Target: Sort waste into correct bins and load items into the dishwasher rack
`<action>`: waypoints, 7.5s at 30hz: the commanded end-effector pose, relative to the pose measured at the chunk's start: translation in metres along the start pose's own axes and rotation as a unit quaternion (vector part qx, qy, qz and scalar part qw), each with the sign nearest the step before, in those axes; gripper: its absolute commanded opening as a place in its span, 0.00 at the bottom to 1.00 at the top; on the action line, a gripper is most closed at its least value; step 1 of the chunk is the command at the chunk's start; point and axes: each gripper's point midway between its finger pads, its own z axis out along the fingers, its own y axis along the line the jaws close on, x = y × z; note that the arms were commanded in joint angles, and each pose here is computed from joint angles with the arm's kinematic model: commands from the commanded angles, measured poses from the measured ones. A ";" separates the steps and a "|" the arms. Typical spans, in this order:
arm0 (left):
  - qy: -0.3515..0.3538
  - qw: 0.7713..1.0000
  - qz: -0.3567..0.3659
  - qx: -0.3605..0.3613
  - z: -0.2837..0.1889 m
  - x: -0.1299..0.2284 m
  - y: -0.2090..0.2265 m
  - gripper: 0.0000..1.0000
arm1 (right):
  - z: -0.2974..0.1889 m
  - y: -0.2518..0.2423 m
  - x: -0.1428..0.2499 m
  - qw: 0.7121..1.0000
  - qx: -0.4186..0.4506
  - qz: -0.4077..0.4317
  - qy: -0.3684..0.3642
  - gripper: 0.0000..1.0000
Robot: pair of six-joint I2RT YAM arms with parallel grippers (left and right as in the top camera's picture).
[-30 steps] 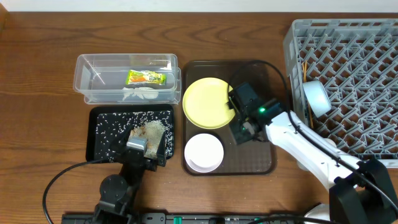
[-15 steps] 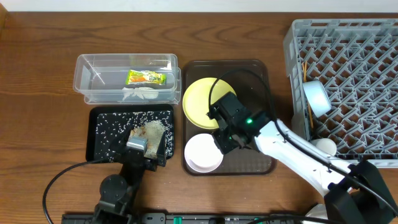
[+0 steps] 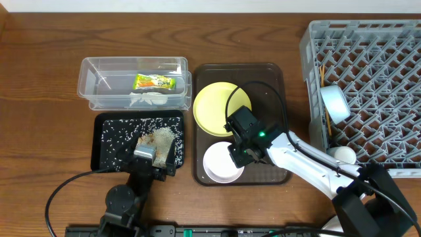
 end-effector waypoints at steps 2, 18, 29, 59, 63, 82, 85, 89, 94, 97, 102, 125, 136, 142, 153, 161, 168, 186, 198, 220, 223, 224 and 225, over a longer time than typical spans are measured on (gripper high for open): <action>0.025 1.000 0.001 -0.005 0.001 0.017 0.002 0.97 | -0.017 -0.017 -0.009 0.998 0.064 0.016 -0.024 0.01; 0.025 1.000 0.001 -0.005 0.001 0.017 0.002 0.97 | -0.289 -0.225 -0.059 0.718 0.512 0.290 -0.372 0.01; 0.025 1.000 0.001 -0.005 0.001 0.017 0.002 0.97 | -0.264 -0.333 -0.048 0.679 0.606 0.314 -0.269 0.01; 0.025 1.000 0.001 -0.005 0.001 0.017 0.002 0.97 | -0.160 -0.321 -0.098 0.734 0.658 0.113 -0.123 0.37; 0.025 1.000 0.001 -0.005 0.001 0.017 0.002 0.97 | -0.156 -0.301 -0.110 0.740 0.652 0.093 -0.138 0.53; 0.025 1.000 0.001 -0.005 0.001 0.017 0.002 0.97 | -0.082 -0.148 -0.146 0.901 0.364 0.023 -0.237 0.72; 0.025 1.000 0.001 -0.005 0.001 0.017 0.002 0.97 | -0.044 -0.113 -0.125 0.954 0.227 0.055 -0.190 0.69; 0.025 1.000 0.001 -0.005 0.001 0.017 0.002 0.97 | -0.022 -0.078 -0.101 0.981 0.109 0.090 -0.130 0.60; 0.025 1.000 0.001 -0.005 0.001 0.017 0.002 0.97 | -0.015 -0.075 -0.087 0.981 0.093 0.131 -0.107 0.51; 0.025 1.000 0.001 -0.005 0.001 0.017 0.002 0.97 | -0.008 -0.076 -0.082 0.978 0.093 0.154 -0.101 0.44; 0.025 1.000 0.001 -0.005 0.001 0.017 0.002 0.97 | 0.013 -0.088 -0.069 0.968 0.118 0.205 -0.083 0.35; 0.025 1.000 0.001 -0.005 0.001 0.017 0.002 0.97 | -0.248 -0.207 -0.065 0.815 0.410 0.231 -0.338 0.01; 0.025 1.000 0.001 -0.005 0.001 0.017 0.002 0.97 | -0.375 -0.285 -0.017 0.669 0.636 0.230 -0.307 0.01; 0.025 1.000 0.001 -0.005 0.001 0.017 0.002 0.97 | -0.368 -0.335 -0.005 0.661 0.685 0.218 -0.215 0.01; 0.025 1.000 0.001 -0.005 0.001 0.017 0.002 0.97 | -0.297 -0.382 -0.012 0.695 0.684 0.191 -0.114 0.01; 0.025 1.000 0.001 -0.005 0.001 0.017 0.002 0.97 | -0.264 -0.368 -0.043 0.729 0.658 0.142 -0.123 0.15; 0.025 1.000 0.001 -0.005 0.001 0.017 0.002 0.97 | -0.257 -0.339 -0.068 0.739 0.653 0.095 -0.135 0.66; 0.025 1.000 0.001 -0.005 0.001 0.017 0.002 0.97 | -0.290 -0.144 -0.073 0.884 0.180 0.097 -0.420 0.89; 0.025 1.000 0.001 -0.005 0.001 0.017 0.002 0.97 | -0.319 -0.049 0.002 0.899 -0.015 0.004 -0.438 0.99; 0.025 1.000 0.001 -0.005 0.001 0.017 0.002 0.97 | -0.306 -0.060 0.040 0.903 0.034 -0.010 -0.429 0.99; 0.025 1.000 0.001 -0.005 0.001 0.017 0.002 0.97 | -0.301 -0.067 0.041 0.886 0.047 -0.006 -0.461 0.99; 0.025 1.000 0.001 -0.005 0.001 0.017 0.002 0.97 | -0.297 -0.069 0.042 0.881 0.051 -0.006 -0.471 0.99; 0.025 1.000 0.001 -0.005 0.001 0.017 0.002 0.97 | -0.293 -0.070 0.043 0.877 0.052 -0.007 -0.478 0.99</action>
